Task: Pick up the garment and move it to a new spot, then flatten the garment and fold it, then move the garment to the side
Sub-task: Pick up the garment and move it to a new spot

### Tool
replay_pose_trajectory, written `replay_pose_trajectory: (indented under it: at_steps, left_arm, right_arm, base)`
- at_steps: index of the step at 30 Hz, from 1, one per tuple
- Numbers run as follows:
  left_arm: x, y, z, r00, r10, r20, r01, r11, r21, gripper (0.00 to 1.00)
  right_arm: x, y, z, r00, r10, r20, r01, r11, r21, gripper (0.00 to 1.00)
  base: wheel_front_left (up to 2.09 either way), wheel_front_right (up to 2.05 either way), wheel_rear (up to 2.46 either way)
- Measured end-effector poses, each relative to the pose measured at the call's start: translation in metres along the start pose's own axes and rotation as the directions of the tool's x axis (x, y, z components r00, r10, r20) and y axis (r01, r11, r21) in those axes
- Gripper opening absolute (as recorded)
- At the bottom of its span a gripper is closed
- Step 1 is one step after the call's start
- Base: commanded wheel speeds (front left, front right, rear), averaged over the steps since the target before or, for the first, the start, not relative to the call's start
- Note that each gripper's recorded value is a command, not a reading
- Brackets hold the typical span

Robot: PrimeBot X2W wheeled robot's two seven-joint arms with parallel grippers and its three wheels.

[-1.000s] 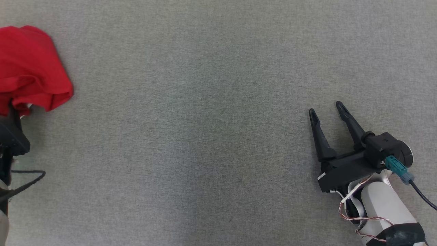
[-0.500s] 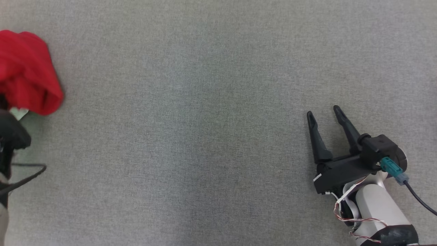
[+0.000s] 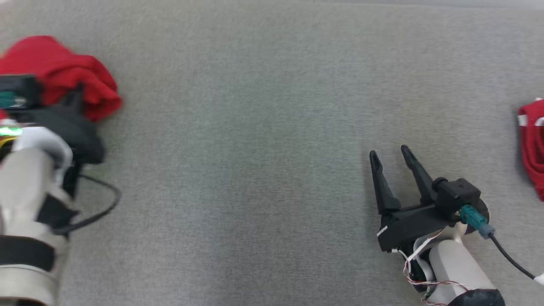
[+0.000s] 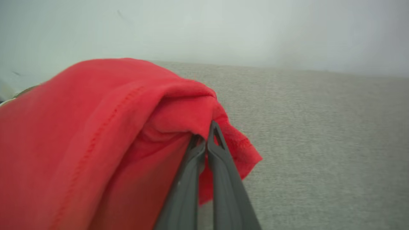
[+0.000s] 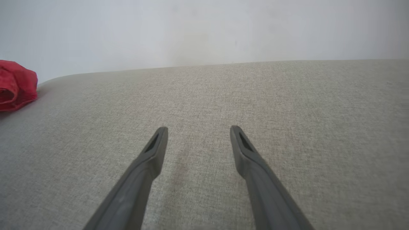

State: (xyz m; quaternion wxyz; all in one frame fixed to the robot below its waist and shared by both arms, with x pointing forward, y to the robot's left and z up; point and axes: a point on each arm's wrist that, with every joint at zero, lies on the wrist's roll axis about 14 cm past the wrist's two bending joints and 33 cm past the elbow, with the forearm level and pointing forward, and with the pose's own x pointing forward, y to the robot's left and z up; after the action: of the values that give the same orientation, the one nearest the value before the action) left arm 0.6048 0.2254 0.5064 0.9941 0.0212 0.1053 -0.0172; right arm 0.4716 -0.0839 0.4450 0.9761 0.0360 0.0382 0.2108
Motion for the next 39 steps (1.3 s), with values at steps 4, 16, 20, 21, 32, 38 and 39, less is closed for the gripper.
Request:
replay_pose_trajectory:
  at_steps: [4,16,20,21,32,38,39]
  left_arm:
    - [0.0,-0.054,0.011,0.991,-0.119,0.055,0.12,0.993,-0.013,0.0]
    - [-0.047,-0.219,0.023,0.857,-0.478,0.192,0.497,0.865,-0.065,0.0]
    - [-0.068,-0.257,0.013,0.803,-0.566,0.188,0.585,0.808,-0.066,0.0]
    - [-0.073,-0.266,0.012,0.788,-0.586,0.186,0.605,0.793,-0.065,0.0]
    - [-0.146,-0.362,0.02,0.563,-0.794,0.23,0.822,0.566,-0.061,0.0]
    - [-0.165,-0.383,0.019,0.521,-0.827,0.21,0.848,0.529,-0.021,0.12]
    - [-0.165,-0.383,0.018,0.524,-0.825,0.209,0.847,0.532,-0.024,0.53]
  right_arm:
    - [-0.008,-0.005,0.006,1.0,-0.029,0.01,0.029,1.0,0.002,1.0]
    - [-0.042,-0.021,0.02,0.991,-0.128,0.03,0.128,0.992,0.017,1.0]
    - [-0.051,-0.025,0.025,0.988,-0.152,0.039,0.151,0.988,0.018,1.0]
    - [-0.054,-0.026,0.026,0.986,-0.159,0.041,0.159,0.987,0.017,1.0]
    - [-0.091,-0.041,0.034,0.968,-0.245,0.054,0.244,0.97,0.014,1.0]
    - [-0.106,-0.048,0.04,0.957,-0.281,0.069,0.281,0.96,0.012,1.0]
    - [-0.107,-0.049,0.041,0.956,-0.285,0.072,0.285,0.959,0.012,1.0]
  base:
    - [0.0,0.0,0.0]
    - [0.0,0.0,0.0]
    - [0.0,0.0,0.0]
    - [0.0,0.0,0.0]
    - [0.0,0.0,0.0]
    - [0.0,0.0,0.0]
    - [0.0,0.0,0.0]
